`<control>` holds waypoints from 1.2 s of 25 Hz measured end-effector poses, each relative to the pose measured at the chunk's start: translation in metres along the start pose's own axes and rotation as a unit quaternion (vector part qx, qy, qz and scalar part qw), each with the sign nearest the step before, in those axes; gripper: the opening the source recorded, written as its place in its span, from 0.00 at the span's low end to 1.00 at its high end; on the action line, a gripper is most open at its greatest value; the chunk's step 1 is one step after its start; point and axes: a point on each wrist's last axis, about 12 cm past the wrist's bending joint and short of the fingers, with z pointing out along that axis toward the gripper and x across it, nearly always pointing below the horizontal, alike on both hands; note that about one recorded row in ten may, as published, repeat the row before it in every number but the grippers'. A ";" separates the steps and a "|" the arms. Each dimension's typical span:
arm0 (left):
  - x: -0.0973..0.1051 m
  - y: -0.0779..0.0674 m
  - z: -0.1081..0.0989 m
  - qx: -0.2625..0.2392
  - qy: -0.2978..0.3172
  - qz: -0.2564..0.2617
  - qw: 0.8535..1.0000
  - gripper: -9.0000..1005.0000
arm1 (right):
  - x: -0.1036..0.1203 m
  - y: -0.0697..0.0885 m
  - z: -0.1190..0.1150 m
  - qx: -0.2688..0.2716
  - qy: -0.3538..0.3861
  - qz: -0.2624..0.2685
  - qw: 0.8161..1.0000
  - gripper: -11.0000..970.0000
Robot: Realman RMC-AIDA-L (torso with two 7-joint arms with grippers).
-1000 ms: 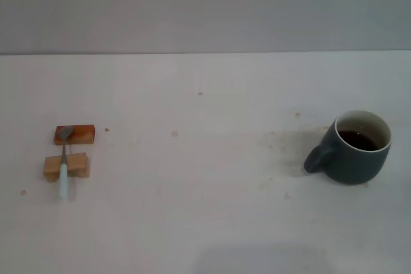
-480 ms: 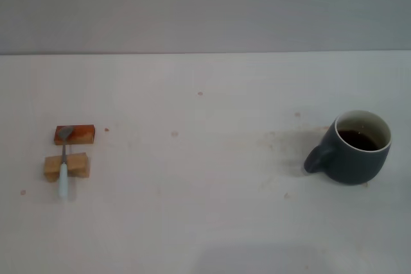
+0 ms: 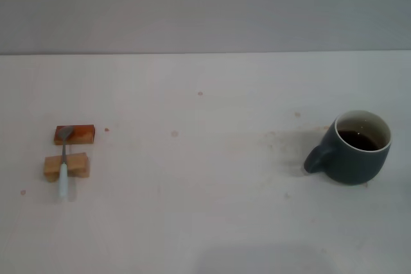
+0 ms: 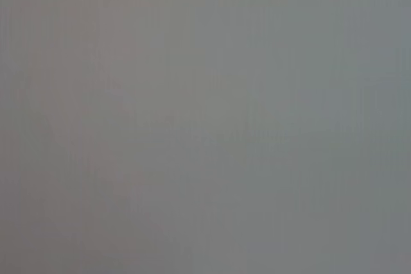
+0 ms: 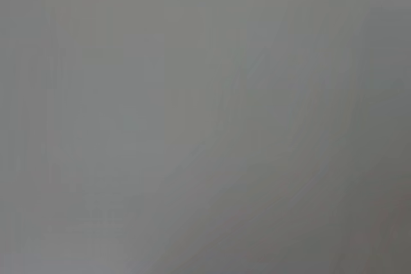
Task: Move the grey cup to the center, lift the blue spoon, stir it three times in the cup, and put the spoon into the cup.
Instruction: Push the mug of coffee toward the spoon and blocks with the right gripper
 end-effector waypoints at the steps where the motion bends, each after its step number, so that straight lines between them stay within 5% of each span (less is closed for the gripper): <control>1: 0.000 0.000 0.000 0.000 0.000 0.000 1.000 0.68 | 0.001 0.001 -0.001 -0.002 0.003 -0.001 1.000 0.67; 9: -0.001 0.000 0.001 0.000 -0.002 0.000 1.000 0.68 | 0.006 0.015 -0.006 -0.040 0.010 -0.020 0.999 0.62; 14: -0.002 0.000 0.001 -0.001 -0.004 0.000 1.000 0.68 | 0.010 0.034 -0.011 -0.089 0.018 0.005 0.996 0.38; 17: -0.002 0.001 0.001 -0.001 -0.004 0.000 1.000 0.68 | 0.011 0.040 -0.012 -0.108 0.021 0.016 0.994 0.14; 22: -0.002 0.001 0.001 -0.001 -0.005 -0.001 1.000 0.68 | 0.013 0.055 -0.019 -0.159 0.026 0.017 0.987 0.01; 30: -0.004 -0.002 0.003 0.002 -0.009 -0.002 1.000 0.68 | 0.018 0.071 -0.029 -0.215 0.037 0.018 0.976 0.01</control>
